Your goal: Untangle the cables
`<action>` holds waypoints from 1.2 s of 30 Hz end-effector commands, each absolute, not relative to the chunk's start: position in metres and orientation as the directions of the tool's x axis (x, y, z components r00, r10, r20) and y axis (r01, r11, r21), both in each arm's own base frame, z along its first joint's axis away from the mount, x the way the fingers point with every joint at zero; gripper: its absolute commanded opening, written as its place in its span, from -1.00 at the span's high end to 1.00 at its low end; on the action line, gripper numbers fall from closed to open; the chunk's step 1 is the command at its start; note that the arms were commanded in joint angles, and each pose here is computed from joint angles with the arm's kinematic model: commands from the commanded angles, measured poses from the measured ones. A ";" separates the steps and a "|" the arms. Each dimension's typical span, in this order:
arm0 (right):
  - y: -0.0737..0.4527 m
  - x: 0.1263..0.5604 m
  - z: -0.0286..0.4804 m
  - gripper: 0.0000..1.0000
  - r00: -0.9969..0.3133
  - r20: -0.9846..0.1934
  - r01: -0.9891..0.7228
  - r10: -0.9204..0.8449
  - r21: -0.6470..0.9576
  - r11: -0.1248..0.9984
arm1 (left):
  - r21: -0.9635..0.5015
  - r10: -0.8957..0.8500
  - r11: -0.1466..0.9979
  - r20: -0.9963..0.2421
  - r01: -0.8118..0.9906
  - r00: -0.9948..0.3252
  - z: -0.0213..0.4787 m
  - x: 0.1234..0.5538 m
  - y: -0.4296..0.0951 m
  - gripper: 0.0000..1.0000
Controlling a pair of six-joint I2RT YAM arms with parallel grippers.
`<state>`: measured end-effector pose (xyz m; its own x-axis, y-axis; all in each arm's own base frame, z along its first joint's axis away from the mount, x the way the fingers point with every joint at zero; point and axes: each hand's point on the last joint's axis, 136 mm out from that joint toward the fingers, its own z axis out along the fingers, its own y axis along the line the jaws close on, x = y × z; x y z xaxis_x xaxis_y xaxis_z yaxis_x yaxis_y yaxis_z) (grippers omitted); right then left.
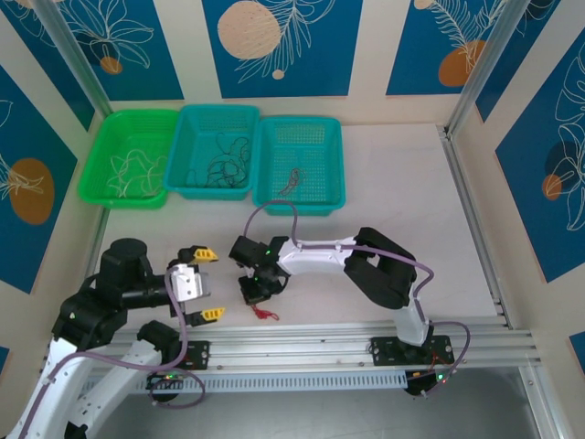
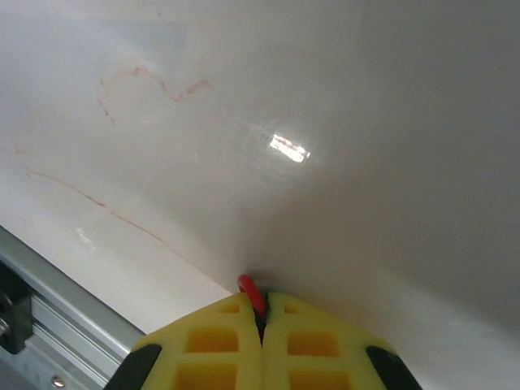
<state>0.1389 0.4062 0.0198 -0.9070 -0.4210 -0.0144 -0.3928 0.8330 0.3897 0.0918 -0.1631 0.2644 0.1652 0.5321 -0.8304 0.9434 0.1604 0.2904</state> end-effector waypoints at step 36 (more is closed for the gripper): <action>0.274 0.475 0.204 0.98 -0.753 -0.647 -0.242 0.121 0.443 0.863 | -0.143 0.104 0.822 -0.914 0.551 -0.391 0.254 0.235 -0.151 -0.98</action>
